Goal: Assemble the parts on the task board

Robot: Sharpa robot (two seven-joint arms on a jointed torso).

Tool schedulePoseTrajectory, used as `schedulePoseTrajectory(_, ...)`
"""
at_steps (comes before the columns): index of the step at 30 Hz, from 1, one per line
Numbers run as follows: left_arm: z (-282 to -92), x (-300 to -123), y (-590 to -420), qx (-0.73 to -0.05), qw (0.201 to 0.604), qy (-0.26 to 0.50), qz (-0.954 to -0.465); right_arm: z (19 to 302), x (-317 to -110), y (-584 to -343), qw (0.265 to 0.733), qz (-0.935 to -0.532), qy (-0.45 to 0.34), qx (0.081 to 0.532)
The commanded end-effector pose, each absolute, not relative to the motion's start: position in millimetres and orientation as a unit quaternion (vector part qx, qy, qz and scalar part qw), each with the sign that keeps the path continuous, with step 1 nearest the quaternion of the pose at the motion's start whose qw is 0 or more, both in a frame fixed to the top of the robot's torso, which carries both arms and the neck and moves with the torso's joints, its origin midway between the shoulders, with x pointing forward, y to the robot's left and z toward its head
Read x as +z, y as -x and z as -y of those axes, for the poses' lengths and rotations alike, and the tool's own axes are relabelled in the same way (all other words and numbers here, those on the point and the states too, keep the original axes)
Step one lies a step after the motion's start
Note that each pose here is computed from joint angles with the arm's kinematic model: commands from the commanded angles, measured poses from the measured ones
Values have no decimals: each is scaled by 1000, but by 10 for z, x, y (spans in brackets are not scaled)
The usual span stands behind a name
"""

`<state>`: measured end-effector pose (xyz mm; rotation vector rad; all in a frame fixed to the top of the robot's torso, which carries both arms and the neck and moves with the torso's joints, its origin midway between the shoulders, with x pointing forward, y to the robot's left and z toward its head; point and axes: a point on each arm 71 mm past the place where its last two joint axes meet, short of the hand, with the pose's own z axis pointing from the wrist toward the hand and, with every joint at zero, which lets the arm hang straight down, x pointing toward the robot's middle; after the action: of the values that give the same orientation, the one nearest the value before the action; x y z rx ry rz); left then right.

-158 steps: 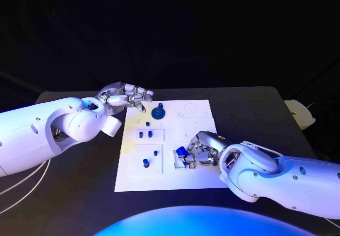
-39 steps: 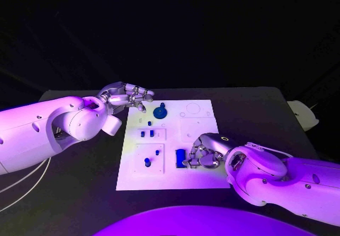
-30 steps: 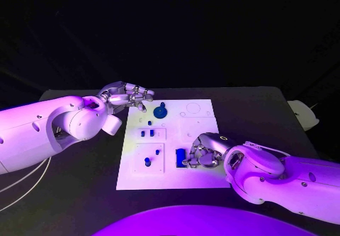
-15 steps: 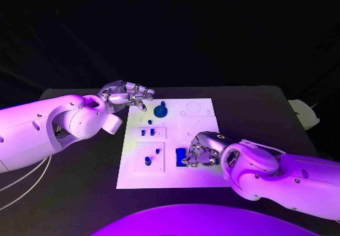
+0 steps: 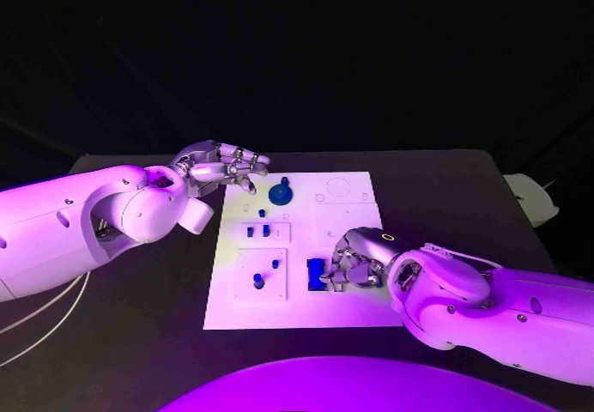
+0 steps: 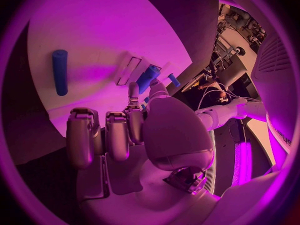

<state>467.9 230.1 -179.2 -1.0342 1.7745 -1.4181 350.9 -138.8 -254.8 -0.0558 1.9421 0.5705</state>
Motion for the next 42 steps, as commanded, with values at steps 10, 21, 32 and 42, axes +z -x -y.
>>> schedulePoseTrajectory(10,-2291,-1787,-4677,-544,312,390,-674,1713,-2315,-3558,578,-783,-7,229)
schedulePoseTrajectory(21,-2275,-1789,-4680,-545,310,390,-675,2252,-2314,-3630,585,-794,-20,164)
schedulePoseTrajectory(32,-2273,-1790,-4681,-545,310,390,-675,2305,-2505,-3484,563,-812,-10,153)
schedulePoseTrajectory(42,-2285,-1789,-4678,-544,310,391,-675,2232,-2646,-3430,548,-821,-5,156)
